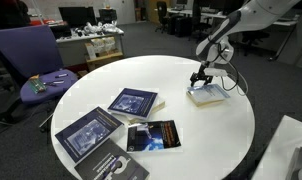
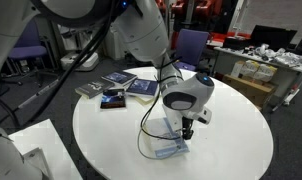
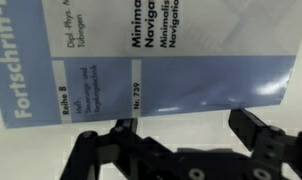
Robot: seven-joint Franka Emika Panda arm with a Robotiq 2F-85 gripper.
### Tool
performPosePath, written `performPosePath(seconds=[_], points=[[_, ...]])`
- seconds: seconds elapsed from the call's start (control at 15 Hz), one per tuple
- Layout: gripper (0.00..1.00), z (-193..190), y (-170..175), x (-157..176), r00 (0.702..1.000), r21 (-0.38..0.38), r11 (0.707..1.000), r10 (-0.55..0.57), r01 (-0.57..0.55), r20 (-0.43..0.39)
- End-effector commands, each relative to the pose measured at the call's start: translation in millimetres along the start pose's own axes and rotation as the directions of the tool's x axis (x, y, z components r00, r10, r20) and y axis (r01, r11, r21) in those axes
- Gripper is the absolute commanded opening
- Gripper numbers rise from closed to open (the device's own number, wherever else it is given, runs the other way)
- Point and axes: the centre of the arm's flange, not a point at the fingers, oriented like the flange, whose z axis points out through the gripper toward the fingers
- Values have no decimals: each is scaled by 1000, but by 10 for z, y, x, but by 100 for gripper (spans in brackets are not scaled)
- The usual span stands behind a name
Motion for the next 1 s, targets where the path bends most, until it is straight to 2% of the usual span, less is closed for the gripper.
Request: performPosePath(seconds=[0.0, 0.33, 0.93], points=[[100, -108, -67, 7, 999, -41, 999, -31, 32, 8], [100, -136, -179, -13, 996, -72, 994, -84, 83, -9], [100, -141, -318, -66, 992, -64, 990, -126, 124, -21]])
